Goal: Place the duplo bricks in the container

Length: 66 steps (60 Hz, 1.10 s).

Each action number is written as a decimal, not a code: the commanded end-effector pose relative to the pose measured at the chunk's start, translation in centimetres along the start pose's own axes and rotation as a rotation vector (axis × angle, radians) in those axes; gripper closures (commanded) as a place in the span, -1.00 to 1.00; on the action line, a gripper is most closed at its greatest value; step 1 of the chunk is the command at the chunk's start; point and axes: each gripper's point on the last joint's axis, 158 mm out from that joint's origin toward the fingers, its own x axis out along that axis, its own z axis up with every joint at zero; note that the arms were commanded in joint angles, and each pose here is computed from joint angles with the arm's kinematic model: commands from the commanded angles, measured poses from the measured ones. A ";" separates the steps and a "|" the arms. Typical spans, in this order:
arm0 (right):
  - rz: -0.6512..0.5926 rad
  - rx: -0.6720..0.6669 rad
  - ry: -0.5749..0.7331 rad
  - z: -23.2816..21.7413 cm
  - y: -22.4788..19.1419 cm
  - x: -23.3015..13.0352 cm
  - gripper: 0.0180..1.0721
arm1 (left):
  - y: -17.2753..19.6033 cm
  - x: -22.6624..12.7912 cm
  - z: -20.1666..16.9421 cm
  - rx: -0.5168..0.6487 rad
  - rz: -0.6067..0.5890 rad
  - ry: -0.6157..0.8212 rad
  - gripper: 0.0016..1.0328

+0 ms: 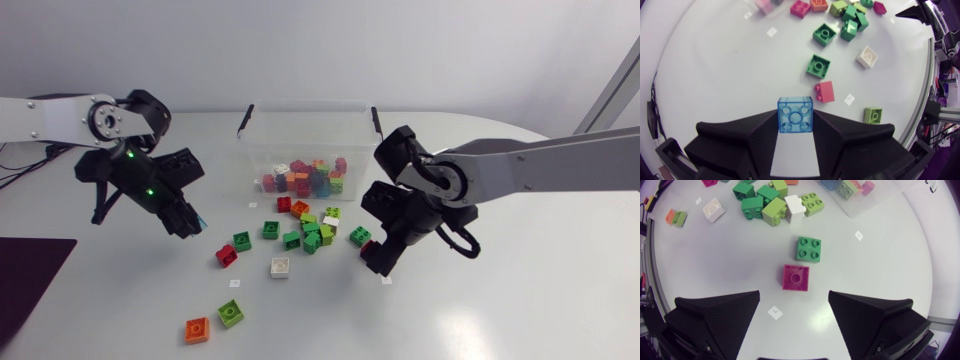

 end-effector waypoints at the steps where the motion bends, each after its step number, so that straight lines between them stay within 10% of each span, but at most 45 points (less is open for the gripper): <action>1: 0.004 -0.031 0.030 0.4 -0.8 0.6 -0.84 | -0.1 -2.6 1.5 -0.016 0.010 -0.088 0.34; 32: 0.059 -0.071 0.137 0.6 -0.7 3.1 -0.60 | 0.1 -11.7 9.2 -0.050 0.037 -0.553 0.28; 66: 0.070 -0.055 0.143 -0.6 0.8 4.8 0.48 | 1.4 -13.1 15.3 -0.095 0.038 -0.723 0.28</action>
